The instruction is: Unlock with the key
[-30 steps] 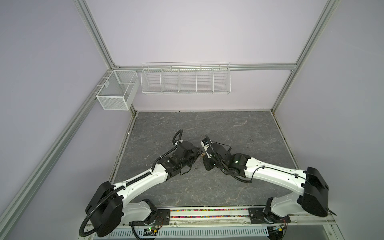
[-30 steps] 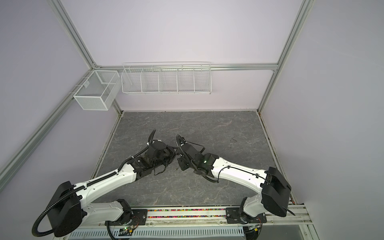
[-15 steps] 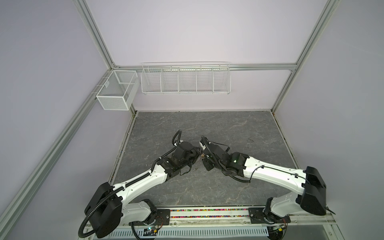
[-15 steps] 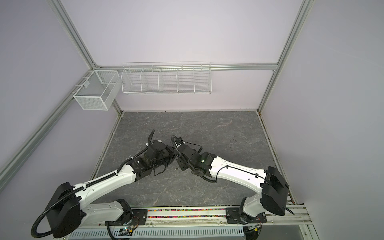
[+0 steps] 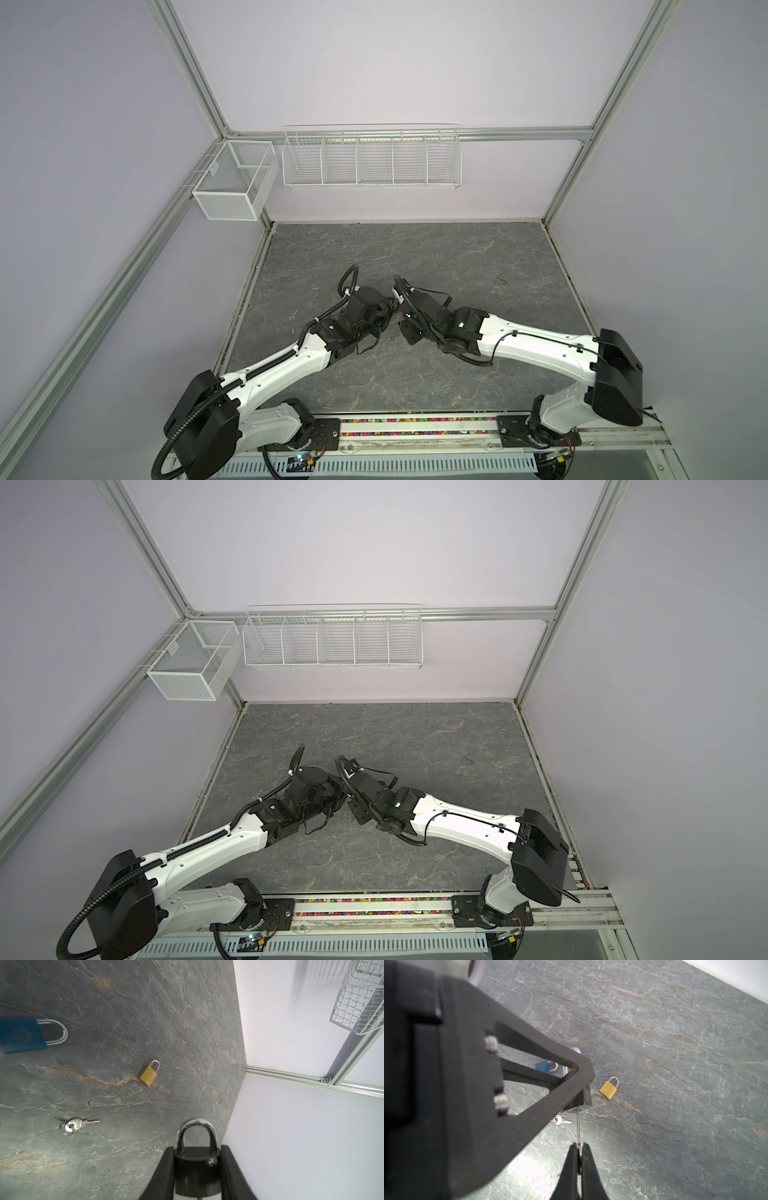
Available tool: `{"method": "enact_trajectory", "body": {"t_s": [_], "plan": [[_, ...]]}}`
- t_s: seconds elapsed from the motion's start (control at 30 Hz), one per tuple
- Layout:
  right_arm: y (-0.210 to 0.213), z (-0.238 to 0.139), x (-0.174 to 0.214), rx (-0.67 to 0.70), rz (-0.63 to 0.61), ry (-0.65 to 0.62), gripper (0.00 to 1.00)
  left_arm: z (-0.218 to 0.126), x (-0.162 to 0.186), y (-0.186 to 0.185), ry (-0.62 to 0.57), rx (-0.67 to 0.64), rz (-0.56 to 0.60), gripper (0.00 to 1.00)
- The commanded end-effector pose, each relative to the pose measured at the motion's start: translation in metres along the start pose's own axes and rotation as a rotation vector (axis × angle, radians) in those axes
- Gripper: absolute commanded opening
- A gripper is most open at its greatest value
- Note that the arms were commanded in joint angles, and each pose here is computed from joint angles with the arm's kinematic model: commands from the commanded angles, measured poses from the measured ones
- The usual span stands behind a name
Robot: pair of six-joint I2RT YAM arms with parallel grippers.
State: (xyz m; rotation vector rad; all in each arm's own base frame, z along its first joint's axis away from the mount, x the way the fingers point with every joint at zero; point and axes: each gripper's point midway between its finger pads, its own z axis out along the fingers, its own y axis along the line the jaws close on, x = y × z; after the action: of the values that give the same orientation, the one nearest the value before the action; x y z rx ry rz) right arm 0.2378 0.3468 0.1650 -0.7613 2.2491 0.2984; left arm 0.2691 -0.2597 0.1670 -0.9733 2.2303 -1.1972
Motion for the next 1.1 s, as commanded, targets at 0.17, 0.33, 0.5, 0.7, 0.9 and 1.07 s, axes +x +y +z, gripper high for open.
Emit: {"method": "enact_trajectory", "body": {"t_s": [0.17, 0.33, 0.5, 0.7, 0.9, 1.07], "plan": [[0.029, -0.022, -0.055, -0.297, 0.214, -0.151, 0.07, -0.022, 0.012, -0.028, 0.056, 0.086, 0.035, 0.00], [0.019, -0.029, -0.062, -0.236, 0.174, -0.169, 0.07, -0.026, 0.008, -0.018, 0.031, 0.028, 0.106, 0.00], [0.020, -0.035, -0.065, -0.211, 0.128, -0.177, 0.07, -0.025, 0.005, -0.009, 0.015, -0.005, 0.127, 0.00], [0.017, -0.036, -0.063, -0.149, 0.098, -0.153, 0.07, -0.026, 0.001, -0.007, -0.003, -0.027, 0.149, 0.00], [0.017, -0.034, -0.057, -0.115, 0.087, -0.124, 0.07, -0.028, -0.003, -0.008, -0.026, -0.011, 0.117, 0.00], [0.016, -0.037, -0.043, -0.102, 0.122, -0.096, 0.07, -0.033, -0.009, -0.013, -0.060, 0.035, 0.014, 0.00]]}}
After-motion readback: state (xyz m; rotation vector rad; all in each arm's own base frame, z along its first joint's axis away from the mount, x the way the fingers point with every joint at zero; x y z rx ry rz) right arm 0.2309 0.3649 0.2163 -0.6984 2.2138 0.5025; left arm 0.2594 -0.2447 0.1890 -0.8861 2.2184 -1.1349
